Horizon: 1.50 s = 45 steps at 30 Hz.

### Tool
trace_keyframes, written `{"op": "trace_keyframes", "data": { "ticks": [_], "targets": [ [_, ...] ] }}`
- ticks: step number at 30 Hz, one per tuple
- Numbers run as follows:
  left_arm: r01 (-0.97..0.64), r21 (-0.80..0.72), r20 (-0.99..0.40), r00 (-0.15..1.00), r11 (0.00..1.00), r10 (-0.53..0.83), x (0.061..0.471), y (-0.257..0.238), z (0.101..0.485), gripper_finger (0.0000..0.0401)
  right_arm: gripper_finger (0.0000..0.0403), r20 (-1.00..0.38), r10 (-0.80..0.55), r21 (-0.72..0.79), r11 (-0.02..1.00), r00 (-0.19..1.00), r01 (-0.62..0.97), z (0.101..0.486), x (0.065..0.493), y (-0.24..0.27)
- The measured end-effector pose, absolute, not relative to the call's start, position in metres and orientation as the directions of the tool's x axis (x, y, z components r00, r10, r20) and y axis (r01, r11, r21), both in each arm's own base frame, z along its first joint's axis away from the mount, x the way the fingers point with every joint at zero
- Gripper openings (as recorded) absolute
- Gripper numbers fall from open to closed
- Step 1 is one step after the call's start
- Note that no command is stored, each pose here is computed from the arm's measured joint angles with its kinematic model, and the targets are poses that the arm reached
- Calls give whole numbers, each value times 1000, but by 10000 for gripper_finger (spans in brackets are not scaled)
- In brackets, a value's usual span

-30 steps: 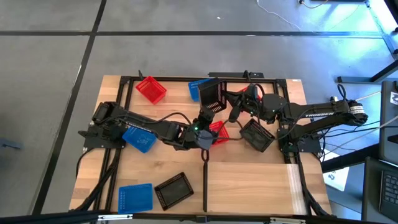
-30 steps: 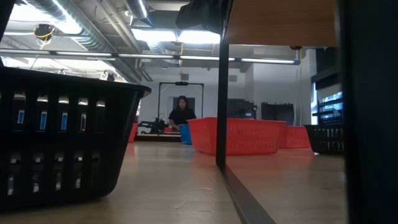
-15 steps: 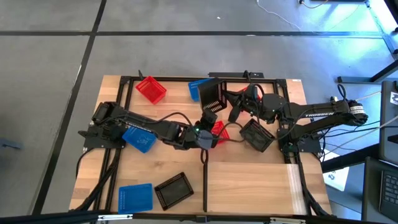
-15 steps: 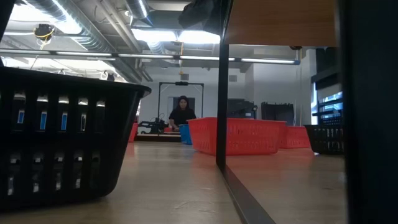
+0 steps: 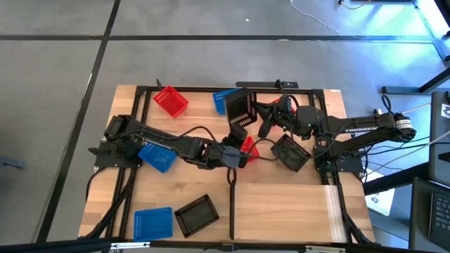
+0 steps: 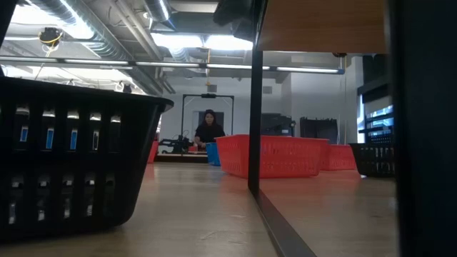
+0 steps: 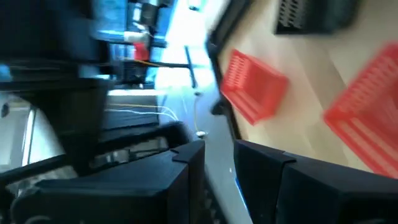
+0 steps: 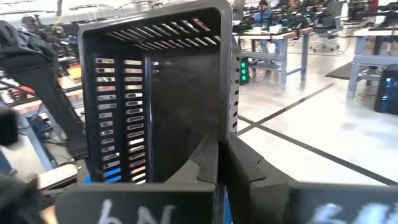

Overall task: Stack baskets on shelf by color
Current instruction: Put the top left black bin on the shelf

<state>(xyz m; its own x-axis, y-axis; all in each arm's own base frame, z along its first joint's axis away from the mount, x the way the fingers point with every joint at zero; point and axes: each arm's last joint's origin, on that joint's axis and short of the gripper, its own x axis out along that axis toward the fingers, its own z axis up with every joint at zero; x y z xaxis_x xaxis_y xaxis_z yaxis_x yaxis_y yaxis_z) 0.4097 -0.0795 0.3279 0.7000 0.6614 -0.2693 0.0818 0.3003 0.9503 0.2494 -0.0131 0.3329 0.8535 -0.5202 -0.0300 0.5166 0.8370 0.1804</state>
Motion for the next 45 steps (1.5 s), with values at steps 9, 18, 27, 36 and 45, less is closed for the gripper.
{"op": "trace_keyframes", "data": {
  "ticks": [9, 18, 27, 36, 45],
  "targets": [
    [-99, 957, -90, 793, 273, 603, 407, -112, 358, 83, 5, -58, -545, 138, 825, 836, 547, 330, 249, -14],
    [-211, 949, -33, 673, 235, 739, 390, -139, 365, 82, 4, -181, -581, 98, 792, 793, 603, 346, 225, -11],
    [-397, 872, -6, 577, 286, 817, 363, -148, 390, 82, 2, -409, -524, 175, 759, 747, 627, 403, 182, 3],
    [-483, 841, 0, 452, 245, 892, 350, -145, 400, 82, 2, -539, -456, 275, 699, 708, 660, 437, 136, 16],
    [-578, 759, -1, 459, 299, 888, 349, -141, 402, 82, 1, -726, -307, 333, 627, 616, 704, 431, 109, 26]
  ]
}}
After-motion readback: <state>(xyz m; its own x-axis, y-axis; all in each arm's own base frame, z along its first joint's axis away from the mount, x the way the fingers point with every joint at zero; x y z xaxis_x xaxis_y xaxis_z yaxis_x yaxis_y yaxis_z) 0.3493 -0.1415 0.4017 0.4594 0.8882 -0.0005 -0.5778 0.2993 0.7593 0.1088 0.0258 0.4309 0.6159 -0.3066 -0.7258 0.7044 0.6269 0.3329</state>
